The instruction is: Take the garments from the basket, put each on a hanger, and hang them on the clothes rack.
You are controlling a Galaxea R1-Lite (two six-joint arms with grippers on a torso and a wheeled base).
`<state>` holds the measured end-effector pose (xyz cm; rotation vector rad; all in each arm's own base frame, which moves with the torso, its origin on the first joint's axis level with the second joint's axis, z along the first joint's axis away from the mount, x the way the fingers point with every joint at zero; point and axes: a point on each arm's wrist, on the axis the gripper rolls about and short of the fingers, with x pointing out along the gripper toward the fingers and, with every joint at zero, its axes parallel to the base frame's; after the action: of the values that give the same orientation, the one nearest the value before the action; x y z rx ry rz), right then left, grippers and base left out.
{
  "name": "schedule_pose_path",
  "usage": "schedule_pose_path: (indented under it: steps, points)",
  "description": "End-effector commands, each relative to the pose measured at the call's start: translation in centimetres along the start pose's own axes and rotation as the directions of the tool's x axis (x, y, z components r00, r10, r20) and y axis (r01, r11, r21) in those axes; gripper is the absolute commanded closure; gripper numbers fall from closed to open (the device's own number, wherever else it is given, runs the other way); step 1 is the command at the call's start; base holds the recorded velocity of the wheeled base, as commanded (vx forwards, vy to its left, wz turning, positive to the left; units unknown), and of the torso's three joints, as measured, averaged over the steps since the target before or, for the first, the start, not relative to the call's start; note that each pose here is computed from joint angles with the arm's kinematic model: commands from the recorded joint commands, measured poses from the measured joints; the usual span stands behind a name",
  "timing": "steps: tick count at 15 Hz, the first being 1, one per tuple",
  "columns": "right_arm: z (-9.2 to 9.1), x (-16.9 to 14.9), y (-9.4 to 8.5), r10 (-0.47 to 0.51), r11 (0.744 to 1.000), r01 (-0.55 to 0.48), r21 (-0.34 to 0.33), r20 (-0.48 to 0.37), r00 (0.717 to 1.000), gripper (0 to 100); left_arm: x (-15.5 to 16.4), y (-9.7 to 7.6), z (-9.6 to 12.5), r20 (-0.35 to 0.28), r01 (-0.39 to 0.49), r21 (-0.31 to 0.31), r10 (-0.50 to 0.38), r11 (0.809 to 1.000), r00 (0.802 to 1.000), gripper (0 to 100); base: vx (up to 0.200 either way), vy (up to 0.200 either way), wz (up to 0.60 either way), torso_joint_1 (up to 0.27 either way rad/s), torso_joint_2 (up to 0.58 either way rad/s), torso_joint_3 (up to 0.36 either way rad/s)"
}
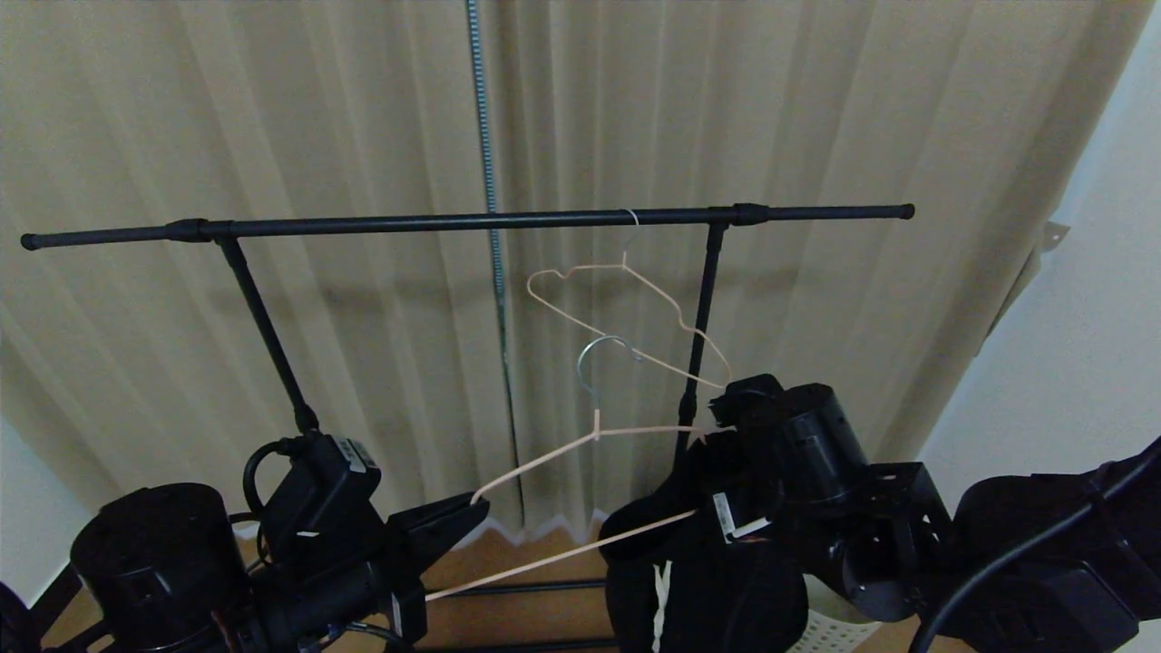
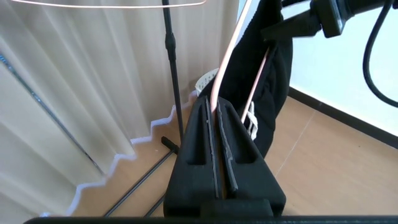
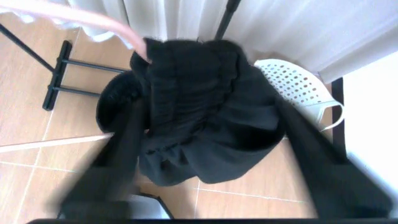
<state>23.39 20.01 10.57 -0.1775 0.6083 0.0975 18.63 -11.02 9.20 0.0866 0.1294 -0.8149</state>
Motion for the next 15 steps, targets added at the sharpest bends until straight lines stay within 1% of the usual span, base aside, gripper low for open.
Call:
schedule_pose_path:
  steps: [1,4,7,9,11,14,15]
  points:
    - [-0.2,-0.2,0.5,0.015,1.000,-0.015,-0.013,0.000,1.000,100,0.0,0.0,0.0,0.000,0.001,0.000,-0.001,1.000,1.000,100,0.000,0.000,0.00,0.000,0.00,0.000]
    - [-0.7,-1.4,2.2,0.060,0.998,-0.060,-0.035,0.010,0.998,100,0.0,0.0,0.0,0.001,0.001,0.000,-0.001,1.000,1.000,100,0.000,0.000,0.00,0.000,0.00,0.000]
    - [-0.5,-1.8,2.3,0.032,0.999,-0.031,-0.034,0.037,0.999,100,0.0,0.0,-0.1,-0.003,0.001,-0.001,-0.001,1.000,1.000,100,0.000,0.000,0.00,0.000,0.00,0.000]
    - [0.0,-2.5,2.0,0.035,0.999,-0.034,-0.022,0.056,0.998,100,0.0,0.0,-0.1,-0.006,0.001,-0.002,-0.001,1.000,1.000,100,0.000,0.000,0.00,0.000,0.00,0.000]
    - [0.2,-3.9,2.7,0.077,0.997,-0.074,-0.033,0.084,0.994,100,0.0,-0.1,-0.1,-0.007,0.003,-0.002,-0.003,1.000,1.000,100,0.000,0.000,0.00,0.000,0.00,0.000]
    - [0.8,-5.0,3.8,0.102,0.994,-0.098,-0.042,0.118,0.988,100,0.0,-0.1,-0.1,-0.007,0.003,-0.002,-0.003,1.000,1.000,100,0.000,0.000,0.00,0.000,0.00,0.000]
    - [0.9,-5.0,3.9,0.104,0.994,-0.100,-0.041,0.122,0.987,100,0.0,-0.1,-0.2,-0.009,0.003,-0.003,-0.003,1.000,1.000,100,0.000,0.000,0.00,0.000,0.00,0.000]
